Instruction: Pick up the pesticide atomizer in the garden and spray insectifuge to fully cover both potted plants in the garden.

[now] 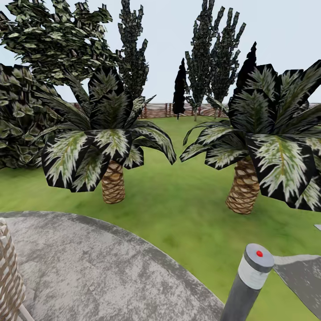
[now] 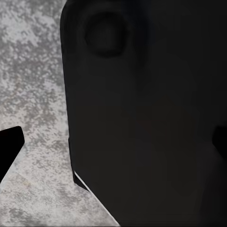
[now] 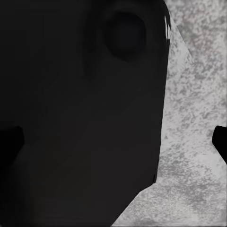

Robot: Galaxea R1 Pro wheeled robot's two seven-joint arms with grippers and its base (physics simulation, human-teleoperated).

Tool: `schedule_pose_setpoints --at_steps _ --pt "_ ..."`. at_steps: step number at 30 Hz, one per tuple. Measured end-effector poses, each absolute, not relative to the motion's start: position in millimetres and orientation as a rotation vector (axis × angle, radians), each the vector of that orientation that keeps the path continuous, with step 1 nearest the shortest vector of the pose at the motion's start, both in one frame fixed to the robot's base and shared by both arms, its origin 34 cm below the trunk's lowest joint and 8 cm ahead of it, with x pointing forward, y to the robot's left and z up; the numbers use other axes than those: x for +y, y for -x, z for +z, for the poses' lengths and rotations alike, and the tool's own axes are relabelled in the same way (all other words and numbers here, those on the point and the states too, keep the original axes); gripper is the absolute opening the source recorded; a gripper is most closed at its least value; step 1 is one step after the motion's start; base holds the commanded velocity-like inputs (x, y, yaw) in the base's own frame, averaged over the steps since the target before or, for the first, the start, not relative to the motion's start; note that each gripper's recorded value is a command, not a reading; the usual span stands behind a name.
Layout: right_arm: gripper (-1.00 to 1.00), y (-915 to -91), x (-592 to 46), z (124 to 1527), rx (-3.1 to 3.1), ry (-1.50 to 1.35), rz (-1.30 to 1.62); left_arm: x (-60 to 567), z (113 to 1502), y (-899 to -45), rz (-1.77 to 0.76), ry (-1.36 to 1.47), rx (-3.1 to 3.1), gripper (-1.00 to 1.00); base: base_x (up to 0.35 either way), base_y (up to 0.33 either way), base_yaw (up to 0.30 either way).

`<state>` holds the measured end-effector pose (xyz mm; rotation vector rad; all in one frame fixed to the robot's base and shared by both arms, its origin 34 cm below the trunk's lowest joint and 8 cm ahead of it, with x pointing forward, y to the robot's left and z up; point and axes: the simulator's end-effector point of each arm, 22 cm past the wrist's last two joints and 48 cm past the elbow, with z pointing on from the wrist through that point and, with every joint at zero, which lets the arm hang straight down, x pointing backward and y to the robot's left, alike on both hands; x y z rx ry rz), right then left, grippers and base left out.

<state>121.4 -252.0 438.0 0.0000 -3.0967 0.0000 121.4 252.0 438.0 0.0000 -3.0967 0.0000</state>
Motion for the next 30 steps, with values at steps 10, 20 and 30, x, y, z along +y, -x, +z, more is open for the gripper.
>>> schedule_pose_setpoints --at_steps 10,20,30 --pt "1.00 -152 -231 438 -3.149 0.005 -0.038 238 439 -104 0.027 -0.021 -3.051 1.00 0.000 0.000 0.000" --pt "1.00 -154 -229 438 -3.152 -0.001 -0.048 238 439 -104 0.028 -0.021 -3.051 1.00 0.000 0.000 -0.143" --pt "1.00 -154 -229 438 -3.153 -0.001 -0.048 239 439 -104 0.027 -0.014 -3.053 1.00 0.000 0.000 -0.264"
